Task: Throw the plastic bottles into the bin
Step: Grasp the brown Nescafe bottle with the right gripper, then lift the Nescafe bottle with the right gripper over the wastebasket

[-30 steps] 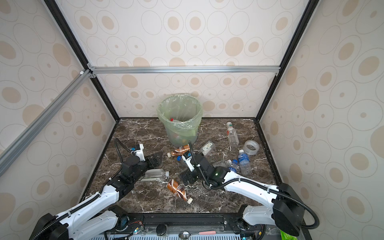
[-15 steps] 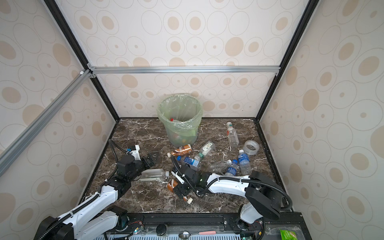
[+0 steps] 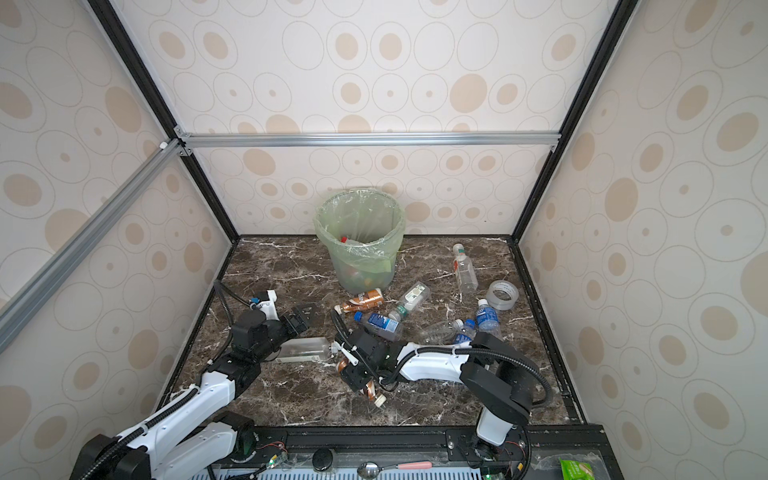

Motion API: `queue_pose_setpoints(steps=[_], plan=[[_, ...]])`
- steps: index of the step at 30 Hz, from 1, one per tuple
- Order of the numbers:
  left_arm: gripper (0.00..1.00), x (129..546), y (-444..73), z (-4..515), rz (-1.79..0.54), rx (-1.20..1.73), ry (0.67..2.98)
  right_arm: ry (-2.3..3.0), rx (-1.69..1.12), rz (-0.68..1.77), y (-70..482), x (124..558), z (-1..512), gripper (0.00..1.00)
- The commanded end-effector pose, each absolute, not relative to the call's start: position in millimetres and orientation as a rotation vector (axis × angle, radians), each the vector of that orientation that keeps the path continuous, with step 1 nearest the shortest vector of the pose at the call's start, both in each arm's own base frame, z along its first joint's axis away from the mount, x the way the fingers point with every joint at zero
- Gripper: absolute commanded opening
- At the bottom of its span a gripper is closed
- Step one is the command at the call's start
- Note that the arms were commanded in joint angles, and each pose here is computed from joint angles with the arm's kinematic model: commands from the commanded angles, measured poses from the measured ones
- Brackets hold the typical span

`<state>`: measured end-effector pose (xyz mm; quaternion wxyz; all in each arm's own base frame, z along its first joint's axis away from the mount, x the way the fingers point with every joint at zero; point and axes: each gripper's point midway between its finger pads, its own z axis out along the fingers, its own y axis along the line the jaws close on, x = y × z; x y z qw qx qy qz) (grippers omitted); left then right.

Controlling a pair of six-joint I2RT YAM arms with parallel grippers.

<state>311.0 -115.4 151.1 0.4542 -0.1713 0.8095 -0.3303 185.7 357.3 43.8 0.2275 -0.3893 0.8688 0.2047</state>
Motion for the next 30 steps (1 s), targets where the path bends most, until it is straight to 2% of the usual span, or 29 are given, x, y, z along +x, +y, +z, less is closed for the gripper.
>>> queue_pose_setpoints(steps=[1,7,13,22,30], plan=[[0.99,311.7,-112.0,158.1,-0.826,-0.432,1.964,2.394,-1.070,0.538,361.5,188.7,43.0,0.63],[0.99,311.2,-110.8,155.0,-0.823,-0.435,1.964,2.375,-1.060,0.506,361.0,194.9,47.2,0.47],[0.99,311.5,-114.0,163.0,-0.847,-0.418,1.949,2.272,-1.015,0.483,361.2,217.3,97.6,0.46],[0.99,322.1,-119.5,205.7,-0.862,-0.384,1.921,2.065,-0.812,0.477,338.6,278.1,226.2,0.45],[0.99,346.8,-135.4,279.3,-0.829,-0.211,1.907,1.746,-0.584,0.424,302.8,323.1,382.5,0.45]])
